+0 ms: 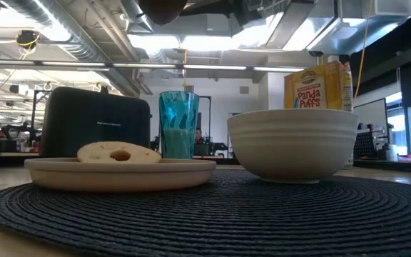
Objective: Arrange a breakfast setting
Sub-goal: Put the red apple from the white bin on the white plate at the bottom of the sliced bagel
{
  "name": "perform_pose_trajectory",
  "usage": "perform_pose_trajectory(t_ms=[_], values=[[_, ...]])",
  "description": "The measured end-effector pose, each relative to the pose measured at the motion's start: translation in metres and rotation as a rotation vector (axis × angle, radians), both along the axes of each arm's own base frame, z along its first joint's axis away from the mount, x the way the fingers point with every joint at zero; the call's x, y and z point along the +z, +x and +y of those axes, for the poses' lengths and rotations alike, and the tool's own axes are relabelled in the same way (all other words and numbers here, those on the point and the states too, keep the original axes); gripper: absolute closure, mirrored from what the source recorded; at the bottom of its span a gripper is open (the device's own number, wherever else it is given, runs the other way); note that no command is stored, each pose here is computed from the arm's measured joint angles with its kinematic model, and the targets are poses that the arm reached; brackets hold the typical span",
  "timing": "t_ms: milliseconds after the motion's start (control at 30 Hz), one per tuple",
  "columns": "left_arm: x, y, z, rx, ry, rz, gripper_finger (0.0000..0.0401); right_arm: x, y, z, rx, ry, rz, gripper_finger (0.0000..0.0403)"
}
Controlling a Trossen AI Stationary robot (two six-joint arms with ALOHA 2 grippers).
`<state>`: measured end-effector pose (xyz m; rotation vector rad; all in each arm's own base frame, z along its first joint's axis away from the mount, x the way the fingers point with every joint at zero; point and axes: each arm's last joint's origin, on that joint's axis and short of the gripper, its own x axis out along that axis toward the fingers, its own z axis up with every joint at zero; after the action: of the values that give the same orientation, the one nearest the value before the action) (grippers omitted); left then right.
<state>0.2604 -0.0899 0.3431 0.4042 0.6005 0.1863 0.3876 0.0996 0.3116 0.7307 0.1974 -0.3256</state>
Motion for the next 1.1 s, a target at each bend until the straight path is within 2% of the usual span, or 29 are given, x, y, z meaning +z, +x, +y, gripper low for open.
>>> perform_pose_trajectory(t_ms=[100,267,300,500,600,700,800,900,1000,1100], values=[[0.0,0.0,0.0,-0.002,-0.002,-0.002,0.0146,-0.002,0.002,-0.002,-0.017,0.005,-0.002,0.0072],[0.0,0.0,-0.001,-0.016,-0.023,0.001,0.0143,-0.002,0.002,-0.002,-0.018,0.023,-0.008,0.0155],[0.0,0.0,-0.001,-0.019,-0.038,0.001,0.0139,-0.002,0.002,-0.001,-0.016,0.029,-0.008,0.016],[0.003,-0.002,-0.004,-0.062,-0.114,-0.011,0.0091,0.0,0.008,-0.009,0.11,0.067,-0.031,0.016],[0.013,-0.012,-0.002,-0.022,-0.147,-0.055,0.0063,0.008,0.01,-0.016,0.157,0.054,-0.089,0.016],[0.035,-0.03,0.001,0.036,-0.259,-0.133,0.0045,0.026,0.009,-0.02,0.268,0.011,-0.212,0.016],[0.058,-0.049,0.001,0.048,-0.391,-0.221,0.0045,0.042,0.009,-0.023,0.337,-0.018,-0.356,0.016],[0.08,-0.073,-0.001,0.031,-0.457,-0.306,0.0054,0.048,0.009,-0.029,0.399,-0.042,-0.463,0.016],[0.095,-0.096,-0.001,0.032,-0.465,-0.391,0.007,0.051,0.006,-0.036,0.446,-0.053,-0.604,0.016],[0.099,-0.109,-0.004,0.022,-0.44,-0.42,0.0094,0.046,0.003,-0.044,0.446,-0.048,-0.69,0.016]])
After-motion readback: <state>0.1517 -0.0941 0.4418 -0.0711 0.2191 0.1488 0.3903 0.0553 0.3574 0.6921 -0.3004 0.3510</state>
